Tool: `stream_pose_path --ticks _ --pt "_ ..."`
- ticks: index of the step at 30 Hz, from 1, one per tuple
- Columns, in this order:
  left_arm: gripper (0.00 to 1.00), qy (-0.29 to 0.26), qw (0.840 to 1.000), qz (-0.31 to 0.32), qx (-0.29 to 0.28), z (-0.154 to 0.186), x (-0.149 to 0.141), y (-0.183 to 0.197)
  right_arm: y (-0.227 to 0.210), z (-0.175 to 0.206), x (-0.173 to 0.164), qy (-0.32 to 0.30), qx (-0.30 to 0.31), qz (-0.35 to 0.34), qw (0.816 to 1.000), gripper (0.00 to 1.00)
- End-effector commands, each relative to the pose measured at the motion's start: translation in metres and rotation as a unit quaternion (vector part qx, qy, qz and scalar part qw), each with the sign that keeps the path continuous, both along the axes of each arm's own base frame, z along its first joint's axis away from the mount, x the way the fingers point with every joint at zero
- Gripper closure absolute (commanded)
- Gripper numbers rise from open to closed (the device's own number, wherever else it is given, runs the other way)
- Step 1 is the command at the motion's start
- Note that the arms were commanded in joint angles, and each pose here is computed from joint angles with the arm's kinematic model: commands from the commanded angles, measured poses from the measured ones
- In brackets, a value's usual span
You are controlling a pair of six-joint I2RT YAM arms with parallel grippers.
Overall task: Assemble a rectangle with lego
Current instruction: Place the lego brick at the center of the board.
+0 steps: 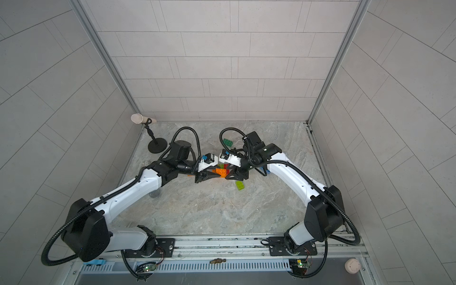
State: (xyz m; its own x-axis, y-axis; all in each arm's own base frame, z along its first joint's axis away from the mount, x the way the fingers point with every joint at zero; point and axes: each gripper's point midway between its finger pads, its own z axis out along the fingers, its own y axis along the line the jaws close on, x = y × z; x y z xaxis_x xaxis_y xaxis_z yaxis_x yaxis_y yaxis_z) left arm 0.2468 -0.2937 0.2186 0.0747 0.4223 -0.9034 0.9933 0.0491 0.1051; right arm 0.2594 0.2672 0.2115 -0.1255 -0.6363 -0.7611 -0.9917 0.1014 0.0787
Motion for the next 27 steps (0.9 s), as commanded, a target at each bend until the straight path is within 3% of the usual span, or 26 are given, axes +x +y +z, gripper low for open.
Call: stream_pose_path --ticks 1,14,20,27 --pt "0.93 -0.030 0.999 -0.024 -0.017 0.020 -0.004 -0.005 0.011 0.011 -0.007 -0.017 0.025 0.046 0.998 0.46" --pt "0.94 -0.023 0.999 -0.029 -0.017 0.018 -0.006 -0.010 0.022 0.009 -0.002 -0.002 0.023 0.049 0.999 0.55" --pt "0.92 -0.024 0.999 -0.024 -0.013 0.017 -0.004 -0.010 0.024 0.010 0.000 0.008 0.027 0.041 0.999 0.69" --pt "0.53 -0.038 0.998 0.045 -0.039 0.028 0.015 -0.007 0.018 -0.007 0.000 0.031 0.016 -0.007 0.999 0.77"
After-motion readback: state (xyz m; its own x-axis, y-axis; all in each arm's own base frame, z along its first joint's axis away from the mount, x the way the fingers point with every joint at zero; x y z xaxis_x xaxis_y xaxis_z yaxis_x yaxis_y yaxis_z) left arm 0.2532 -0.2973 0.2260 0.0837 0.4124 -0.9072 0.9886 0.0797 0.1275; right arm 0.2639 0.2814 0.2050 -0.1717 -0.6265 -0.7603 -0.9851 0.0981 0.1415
